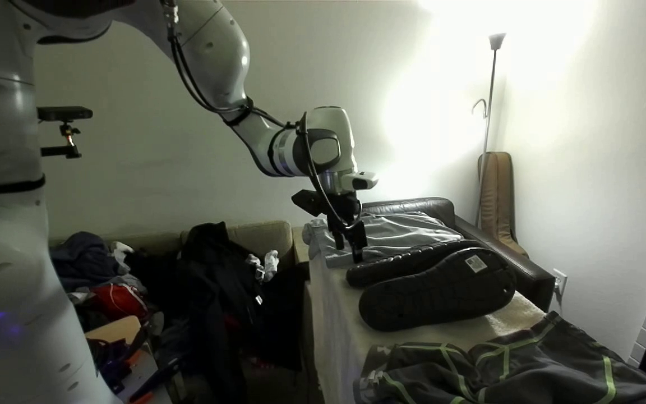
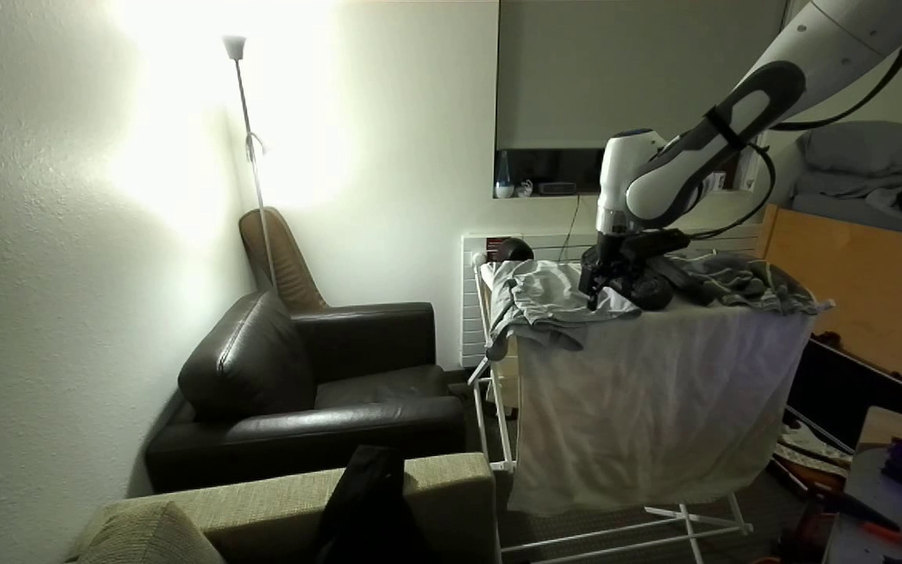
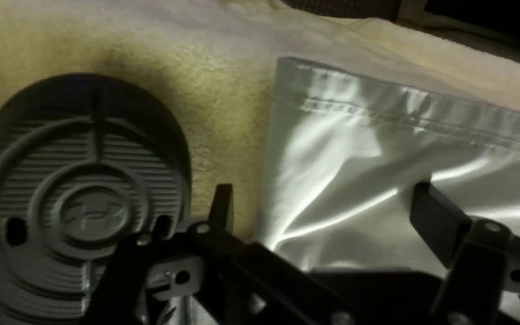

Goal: Pick up the grey cloth and put it on the sofa

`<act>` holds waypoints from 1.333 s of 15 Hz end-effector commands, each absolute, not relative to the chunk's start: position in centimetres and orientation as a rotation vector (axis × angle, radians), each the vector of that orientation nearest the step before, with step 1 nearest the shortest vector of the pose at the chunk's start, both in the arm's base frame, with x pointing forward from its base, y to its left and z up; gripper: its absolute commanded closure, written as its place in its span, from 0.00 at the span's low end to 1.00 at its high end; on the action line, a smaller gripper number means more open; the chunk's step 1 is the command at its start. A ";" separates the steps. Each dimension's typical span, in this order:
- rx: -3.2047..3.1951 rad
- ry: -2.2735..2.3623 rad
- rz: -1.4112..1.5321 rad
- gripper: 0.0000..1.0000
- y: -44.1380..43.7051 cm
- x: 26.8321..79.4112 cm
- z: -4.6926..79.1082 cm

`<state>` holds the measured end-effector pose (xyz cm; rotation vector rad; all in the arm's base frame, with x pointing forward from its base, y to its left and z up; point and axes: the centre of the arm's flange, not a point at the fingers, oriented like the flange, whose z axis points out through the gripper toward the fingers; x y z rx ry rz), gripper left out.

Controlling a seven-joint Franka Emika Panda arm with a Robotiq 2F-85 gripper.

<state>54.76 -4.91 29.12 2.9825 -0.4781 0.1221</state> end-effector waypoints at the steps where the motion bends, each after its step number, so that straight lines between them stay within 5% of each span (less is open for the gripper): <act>1: 3.024 -0.459 0.151 0.00 -3.2 54.4 27.6; 4: 3.030 -0.435 0.146 0.00 -2.4 54.8 26.6; 5: 3.034 -0.424 0.143 0.25 -2.3 54.8 26.5; 16: 2.988 -0.340 0.044 0.92 -4.5 52.4 27.0; 20: 2.865 -0.264 -0.073 0.99 -8.2 48.6 29.4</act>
